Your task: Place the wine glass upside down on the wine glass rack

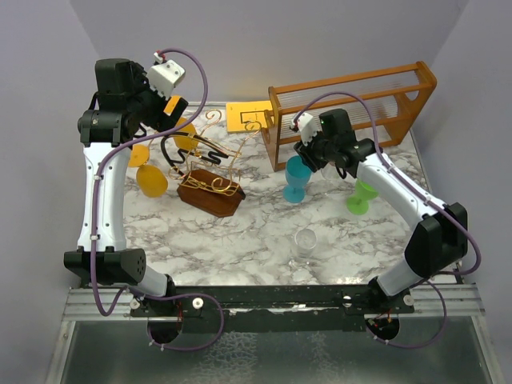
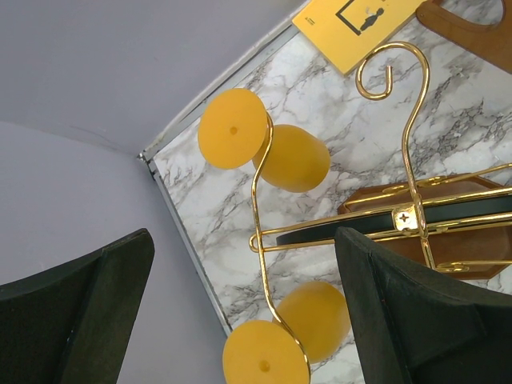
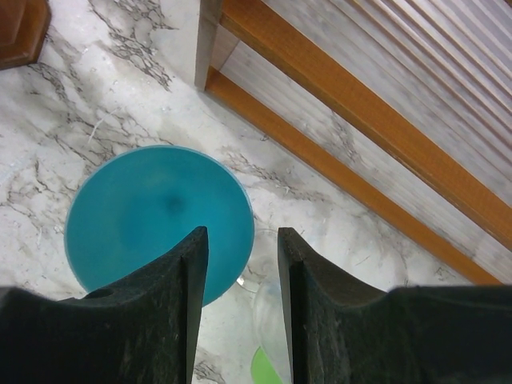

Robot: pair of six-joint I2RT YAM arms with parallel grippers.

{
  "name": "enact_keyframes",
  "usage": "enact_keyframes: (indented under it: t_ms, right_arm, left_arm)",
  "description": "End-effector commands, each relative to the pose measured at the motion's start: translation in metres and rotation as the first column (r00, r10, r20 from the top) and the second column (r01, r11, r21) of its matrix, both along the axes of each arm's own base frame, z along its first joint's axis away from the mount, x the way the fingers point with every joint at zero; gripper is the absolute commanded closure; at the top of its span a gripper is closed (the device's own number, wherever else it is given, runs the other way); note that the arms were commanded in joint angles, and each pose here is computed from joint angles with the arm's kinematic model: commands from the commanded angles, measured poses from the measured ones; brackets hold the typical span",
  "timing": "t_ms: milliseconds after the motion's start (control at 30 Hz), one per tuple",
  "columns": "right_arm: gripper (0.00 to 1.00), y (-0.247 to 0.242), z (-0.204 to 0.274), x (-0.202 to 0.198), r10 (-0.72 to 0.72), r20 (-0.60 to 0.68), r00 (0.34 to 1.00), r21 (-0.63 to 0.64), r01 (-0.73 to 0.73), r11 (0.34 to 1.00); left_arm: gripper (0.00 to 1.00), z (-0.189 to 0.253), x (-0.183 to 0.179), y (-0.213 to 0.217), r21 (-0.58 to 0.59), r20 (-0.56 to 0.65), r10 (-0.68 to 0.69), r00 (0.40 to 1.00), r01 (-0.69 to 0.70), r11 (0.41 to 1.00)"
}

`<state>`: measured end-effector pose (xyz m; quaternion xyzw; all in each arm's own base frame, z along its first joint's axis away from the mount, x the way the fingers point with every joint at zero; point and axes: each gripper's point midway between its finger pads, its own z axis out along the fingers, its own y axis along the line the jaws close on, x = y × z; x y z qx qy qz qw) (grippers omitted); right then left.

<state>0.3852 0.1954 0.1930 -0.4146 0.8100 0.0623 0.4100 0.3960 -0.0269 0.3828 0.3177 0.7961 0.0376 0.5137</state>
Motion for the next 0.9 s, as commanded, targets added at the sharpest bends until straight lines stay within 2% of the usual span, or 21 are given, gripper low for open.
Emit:
enact_keyframes:
  t_ms: [0,133,233,433,567,867]
  right_arm:
    - [0.59,-0.004,-0.011,0.014,-0.043,0.014,0.999,-0.051,0.043,0.998]
    - [0.60,0.002,-0.018,0.011,-0.016,-0.017,1.000,-0.039,0.015,0.999]
    - [0.64,0.009,-0.020,0.006,0.018,-0.049,0.999,-0.012,-0.018,1.000]
    - [0.83,0.019,-0.016,0.003,0.052,-0.086,0.995,0.018,-0.051,0.999]
    - [0.99,0.024,0.000,0.002,0.076,-0.057,0.995,0.050,-0.073,0.996]
    - [0.99,0.035,0.055,-0.031,0.276,0.026,0.961,0.100,-0.277,0.956]
  left_arm:
    - [0.01,0.002,-0.003,-0.007,-0.004,0.002,-0.037,0.999,0.037,0.999]
    - [0.01,0.002,-0.004,-0.007,-0.001,0.002,-0.039,0.999,0.039,0.999]
    - [0.01,0.002,-0.004,-0.006,0.000,0.003,-0.041,0.999,0.041,0.999]
    - [0.01,0.001,-0.006,-0.007,0.000,0.003,-0.046,0.999,0.046,0.999]
    - [0.01,0.005,-0.007,-0.008,0.005,0.020,-0.055,0.998,0.055,0.998]
    - [0.01,0.030,0.000,-0.012,-0.093,0.067,-0.002,0.998,0.008,0.996]
